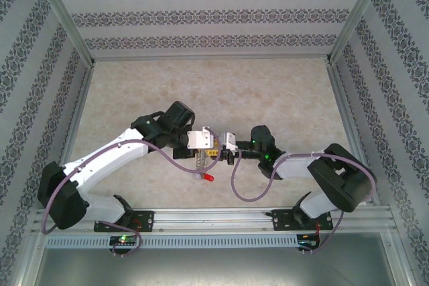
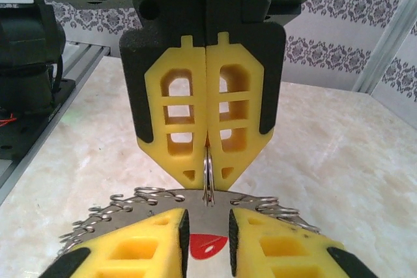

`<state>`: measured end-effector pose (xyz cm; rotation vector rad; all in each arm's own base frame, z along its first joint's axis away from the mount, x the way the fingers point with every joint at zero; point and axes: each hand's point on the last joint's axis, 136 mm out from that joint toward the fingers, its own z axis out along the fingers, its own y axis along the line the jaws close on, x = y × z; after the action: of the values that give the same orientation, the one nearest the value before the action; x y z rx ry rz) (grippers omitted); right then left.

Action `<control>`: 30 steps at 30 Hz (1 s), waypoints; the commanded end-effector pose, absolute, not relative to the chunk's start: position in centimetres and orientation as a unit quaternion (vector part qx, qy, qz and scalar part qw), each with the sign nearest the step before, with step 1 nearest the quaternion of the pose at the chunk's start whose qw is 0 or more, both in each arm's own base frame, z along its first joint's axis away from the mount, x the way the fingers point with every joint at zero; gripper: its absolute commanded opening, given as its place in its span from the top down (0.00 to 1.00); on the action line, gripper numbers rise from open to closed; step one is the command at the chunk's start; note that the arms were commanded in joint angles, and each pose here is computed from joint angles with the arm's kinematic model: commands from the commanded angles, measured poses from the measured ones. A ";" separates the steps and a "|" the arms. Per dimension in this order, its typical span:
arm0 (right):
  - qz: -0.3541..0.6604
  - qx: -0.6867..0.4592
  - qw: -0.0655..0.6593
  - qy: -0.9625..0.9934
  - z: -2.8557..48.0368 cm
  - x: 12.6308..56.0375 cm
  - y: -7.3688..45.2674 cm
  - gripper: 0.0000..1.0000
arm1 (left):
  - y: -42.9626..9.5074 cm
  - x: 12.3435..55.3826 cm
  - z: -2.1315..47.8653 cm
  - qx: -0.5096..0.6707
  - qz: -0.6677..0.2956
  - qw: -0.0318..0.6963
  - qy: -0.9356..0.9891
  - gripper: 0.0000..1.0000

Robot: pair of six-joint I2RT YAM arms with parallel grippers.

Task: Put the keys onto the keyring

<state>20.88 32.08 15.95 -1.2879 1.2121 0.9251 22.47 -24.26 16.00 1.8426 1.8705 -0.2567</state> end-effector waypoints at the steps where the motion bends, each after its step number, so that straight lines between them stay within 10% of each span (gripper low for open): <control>1: 0.375 -0.549 0.549 0.507 16.3 21.5 32.1 0.75 | -23.6 21.6 15.9 0.704 -0.079 0.214 0.673 1.00; 30: 0.438 -0.512 0.548 0.496 16.2 20.8 33.1 0.93 | -26.2 22.6 16.4 0.689 -0.114 0.228 0.678 0.97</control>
<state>20.93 32.72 15.59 -1.2236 1.2066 1.0310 22.61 -24.49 15.13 1.9427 1.9269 -0.2292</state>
